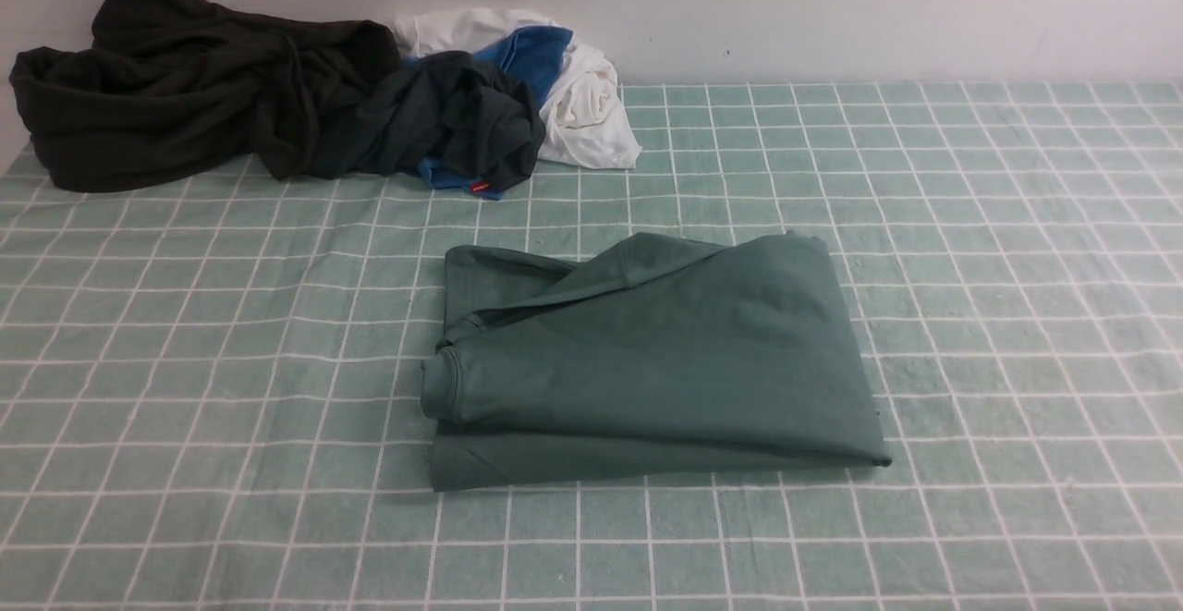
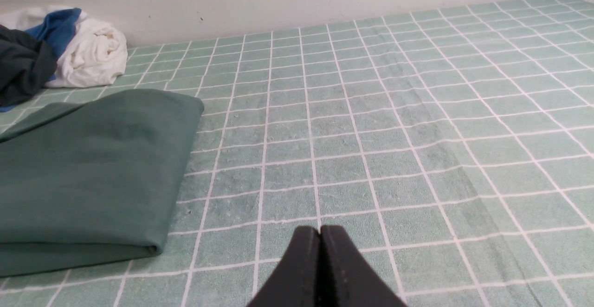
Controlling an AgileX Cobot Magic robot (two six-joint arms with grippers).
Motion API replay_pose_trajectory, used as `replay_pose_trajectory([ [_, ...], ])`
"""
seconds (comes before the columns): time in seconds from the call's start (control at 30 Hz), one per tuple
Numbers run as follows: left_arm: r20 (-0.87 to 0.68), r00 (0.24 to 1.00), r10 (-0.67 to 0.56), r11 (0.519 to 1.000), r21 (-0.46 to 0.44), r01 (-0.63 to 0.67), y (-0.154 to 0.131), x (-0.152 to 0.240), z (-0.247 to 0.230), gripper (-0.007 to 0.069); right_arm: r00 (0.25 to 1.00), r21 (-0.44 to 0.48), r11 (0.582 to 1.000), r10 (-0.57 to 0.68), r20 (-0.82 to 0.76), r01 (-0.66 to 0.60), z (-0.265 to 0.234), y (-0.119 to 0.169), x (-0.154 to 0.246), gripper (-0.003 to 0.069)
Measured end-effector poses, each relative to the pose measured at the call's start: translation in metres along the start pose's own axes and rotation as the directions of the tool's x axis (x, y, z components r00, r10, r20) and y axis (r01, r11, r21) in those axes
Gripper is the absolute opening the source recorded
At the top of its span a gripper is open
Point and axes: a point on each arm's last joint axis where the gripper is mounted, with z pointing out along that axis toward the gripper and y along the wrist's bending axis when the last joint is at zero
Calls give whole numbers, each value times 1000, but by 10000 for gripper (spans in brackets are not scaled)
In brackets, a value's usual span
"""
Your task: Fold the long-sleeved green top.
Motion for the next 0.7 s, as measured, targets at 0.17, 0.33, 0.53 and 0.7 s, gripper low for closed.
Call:
replay_pose_trajectory([
  [0.17,-72,997,-39,999,-10,38,0,28,7,-3,1000,0,1000,0,-1,0,0,0,0,-14],
  [0.33,-80,995,-58,998,-5,58,-1,29,7,-3,1000,1,1000,-3,-1,3,0,0,0,-14],
  [0.53,-80,995,-59,998,-4,59,-1,29,7,-3,1000,1,1000,-3,-1,3,0,0,0,-14],
  [0.7,-79,995,-59,998,-4,59,-1,29,7,-3,1000,1,1000,-3,-1,3,0,0,0,-14],
])
